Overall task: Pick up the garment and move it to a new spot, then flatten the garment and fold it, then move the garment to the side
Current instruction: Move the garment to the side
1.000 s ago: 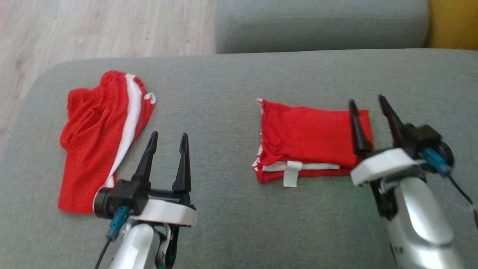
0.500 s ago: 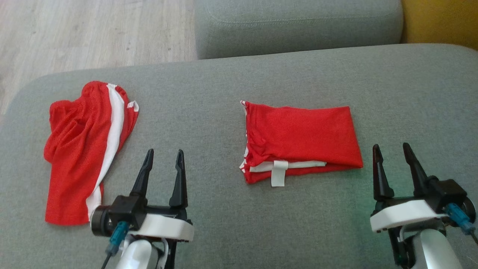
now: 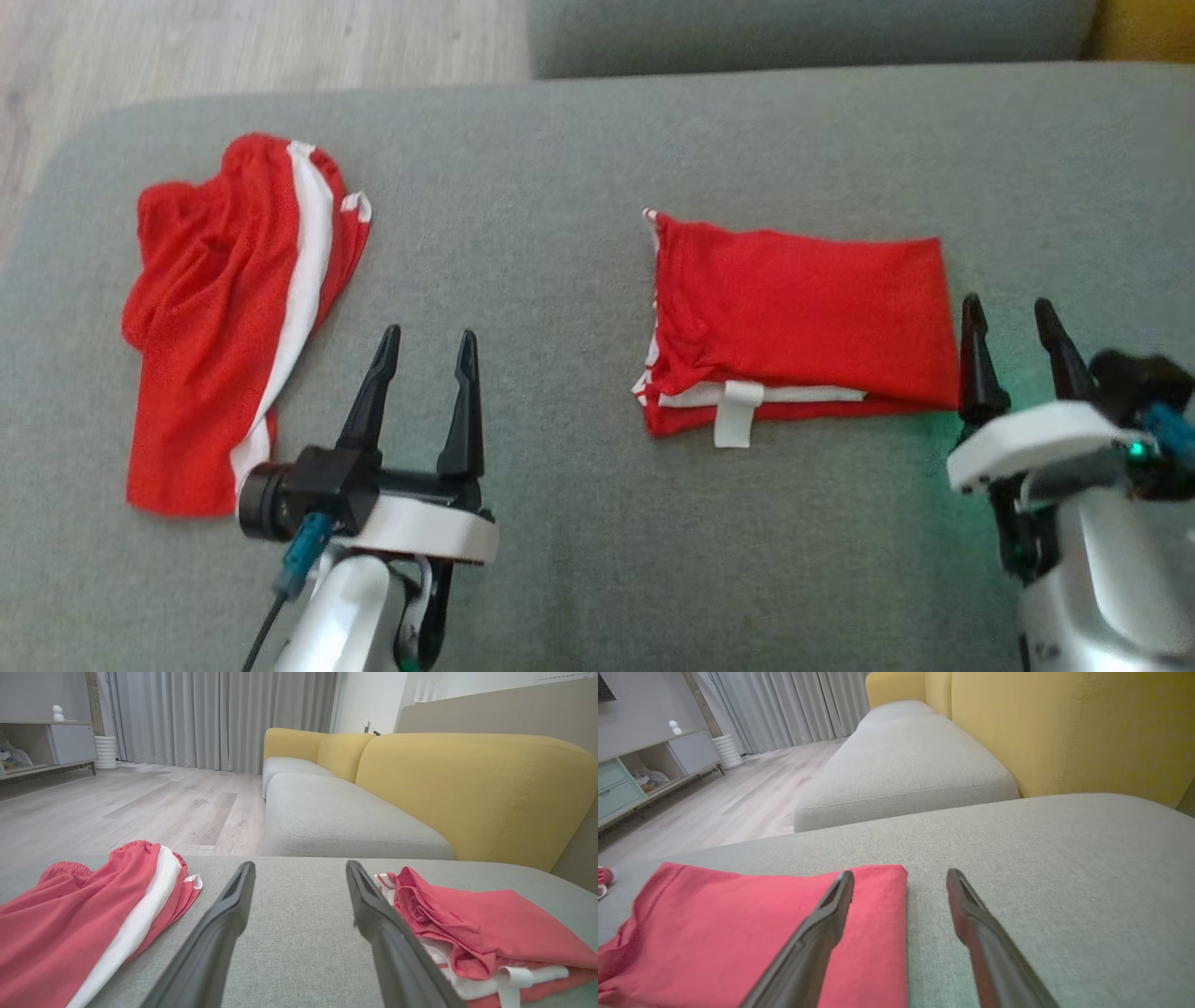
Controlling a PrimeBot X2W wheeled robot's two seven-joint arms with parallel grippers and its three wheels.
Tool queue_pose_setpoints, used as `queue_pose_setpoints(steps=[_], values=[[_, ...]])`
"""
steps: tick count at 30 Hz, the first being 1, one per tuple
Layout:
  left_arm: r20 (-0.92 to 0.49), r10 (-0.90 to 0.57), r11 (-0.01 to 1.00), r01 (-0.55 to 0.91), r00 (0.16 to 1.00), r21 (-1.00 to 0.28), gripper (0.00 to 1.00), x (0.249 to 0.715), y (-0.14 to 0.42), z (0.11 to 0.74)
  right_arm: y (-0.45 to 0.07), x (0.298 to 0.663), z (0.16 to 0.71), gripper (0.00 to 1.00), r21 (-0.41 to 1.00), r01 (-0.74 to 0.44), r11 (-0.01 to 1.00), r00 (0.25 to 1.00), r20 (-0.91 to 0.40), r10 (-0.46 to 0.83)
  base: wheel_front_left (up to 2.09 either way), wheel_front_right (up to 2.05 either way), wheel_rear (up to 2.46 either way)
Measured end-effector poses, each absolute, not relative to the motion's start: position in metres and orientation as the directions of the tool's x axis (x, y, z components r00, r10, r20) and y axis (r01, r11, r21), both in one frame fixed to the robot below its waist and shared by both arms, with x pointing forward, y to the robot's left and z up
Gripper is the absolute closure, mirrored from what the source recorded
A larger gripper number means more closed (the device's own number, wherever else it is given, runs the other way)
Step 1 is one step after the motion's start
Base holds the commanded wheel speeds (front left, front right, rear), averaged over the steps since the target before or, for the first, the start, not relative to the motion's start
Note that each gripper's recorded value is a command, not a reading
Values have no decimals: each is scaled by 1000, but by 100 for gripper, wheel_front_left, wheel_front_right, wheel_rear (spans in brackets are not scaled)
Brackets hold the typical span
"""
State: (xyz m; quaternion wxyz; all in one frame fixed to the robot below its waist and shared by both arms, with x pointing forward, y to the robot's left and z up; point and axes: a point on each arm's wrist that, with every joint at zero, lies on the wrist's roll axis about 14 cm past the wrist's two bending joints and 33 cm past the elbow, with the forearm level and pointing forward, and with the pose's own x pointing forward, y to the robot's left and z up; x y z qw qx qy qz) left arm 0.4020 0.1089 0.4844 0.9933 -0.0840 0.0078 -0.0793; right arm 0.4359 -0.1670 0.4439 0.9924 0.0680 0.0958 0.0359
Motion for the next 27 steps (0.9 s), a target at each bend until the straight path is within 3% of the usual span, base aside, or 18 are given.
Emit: queue_pose_setpoints(steps=[8, 11, 13, 22, 27], values=[[-55, -120, 979, 109, 991, -173, 0, 414, 125, 465, -141, 459, 372, 0, 166, -76, 983, 888, -438, 143, 0, 0, 0], [-61, -104, 980, 91, 993, -179, 0, 415, 131, 463, -132, 464, 364, 0, 173, -93, 981, 872, -462, 164, 0, 0, 0], [-63, -102, 980, 89, 993, -177, 0, 415, 132, 463, -130, 468, 363, 100, 166, -107, 980, 864, -473, 174, 0, 0, 0], [-25, -142, 971, 134, 990, -199, 0, 418, 116, 476, -141, 462, 380, 100, 31, -171, 985, 890, -423, 168, 0, 0, 0], [-13, -199, 960, 193, 980, -203, 0, 420, 96, 480, -182, 461, 400, 100, -150, -208, 967, 909, -395, 134, 0, 0, 0]])
